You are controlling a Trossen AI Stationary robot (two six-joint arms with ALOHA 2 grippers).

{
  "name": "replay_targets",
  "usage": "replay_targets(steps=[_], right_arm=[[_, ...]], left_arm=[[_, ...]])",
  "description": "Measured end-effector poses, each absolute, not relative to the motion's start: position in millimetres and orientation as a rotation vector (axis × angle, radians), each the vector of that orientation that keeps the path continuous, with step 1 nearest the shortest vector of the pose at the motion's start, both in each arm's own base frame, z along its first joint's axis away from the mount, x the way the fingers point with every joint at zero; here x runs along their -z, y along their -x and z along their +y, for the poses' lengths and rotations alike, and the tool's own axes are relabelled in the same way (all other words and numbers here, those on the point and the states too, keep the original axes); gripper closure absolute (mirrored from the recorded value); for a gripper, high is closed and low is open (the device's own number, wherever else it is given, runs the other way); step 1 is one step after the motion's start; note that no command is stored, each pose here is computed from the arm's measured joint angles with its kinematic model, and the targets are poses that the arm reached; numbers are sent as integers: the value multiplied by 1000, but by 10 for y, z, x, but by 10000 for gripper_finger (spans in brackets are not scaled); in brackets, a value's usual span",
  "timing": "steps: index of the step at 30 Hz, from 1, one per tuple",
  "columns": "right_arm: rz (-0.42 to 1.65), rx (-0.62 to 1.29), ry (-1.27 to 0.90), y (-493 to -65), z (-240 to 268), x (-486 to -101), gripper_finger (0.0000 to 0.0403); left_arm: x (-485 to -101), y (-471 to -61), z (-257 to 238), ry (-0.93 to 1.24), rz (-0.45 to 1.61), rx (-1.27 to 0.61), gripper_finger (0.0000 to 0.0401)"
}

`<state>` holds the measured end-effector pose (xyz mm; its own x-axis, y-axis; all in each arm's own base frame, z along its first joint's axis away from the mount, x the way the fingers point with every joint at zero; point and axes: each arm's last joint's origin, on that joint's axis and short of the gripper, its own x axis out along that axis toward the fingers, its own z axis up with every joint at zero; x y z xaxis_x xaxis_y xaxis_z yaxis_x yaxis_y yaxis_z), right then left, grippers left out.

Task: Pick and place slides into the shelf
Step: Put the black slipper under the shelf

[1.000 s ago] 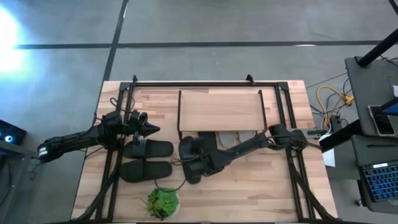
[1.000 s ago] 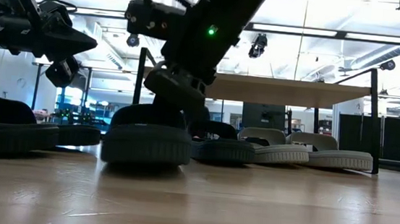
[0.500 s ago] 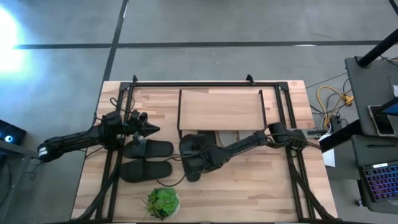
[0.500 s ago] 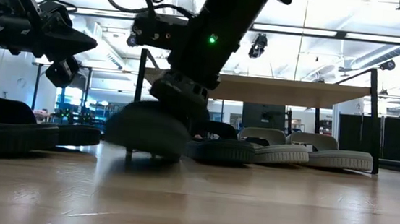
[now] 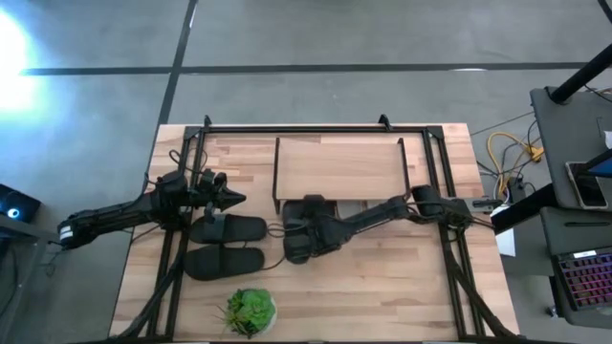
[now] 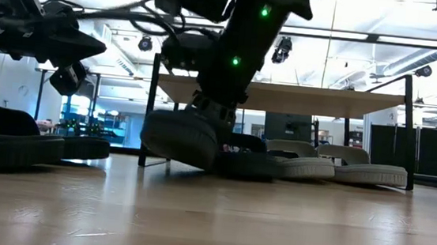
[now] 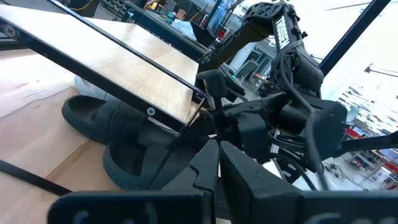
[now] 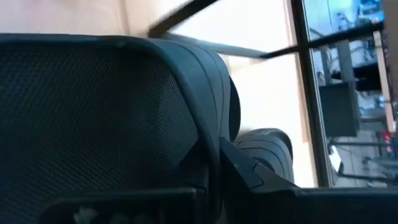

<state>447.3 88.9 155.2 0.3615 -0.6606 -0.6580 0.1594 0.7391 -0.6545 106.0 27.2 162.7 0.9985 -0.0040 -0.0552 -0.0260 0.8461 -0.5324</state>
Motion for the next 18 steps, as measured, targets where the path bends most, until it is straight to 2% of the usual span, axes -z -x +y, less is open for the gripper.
replay_targets(steps=[13, 18], right_arm=[[1024, 699, 532, -4502, 747, -1573, 390], [996, 697, 509, -4537, 738, -1583, 389]], left_arm=[[-1627, -1060, 272, 562, 54, -11, 399], [-1627, -1060, 272, 562, 55, -12, 399]])
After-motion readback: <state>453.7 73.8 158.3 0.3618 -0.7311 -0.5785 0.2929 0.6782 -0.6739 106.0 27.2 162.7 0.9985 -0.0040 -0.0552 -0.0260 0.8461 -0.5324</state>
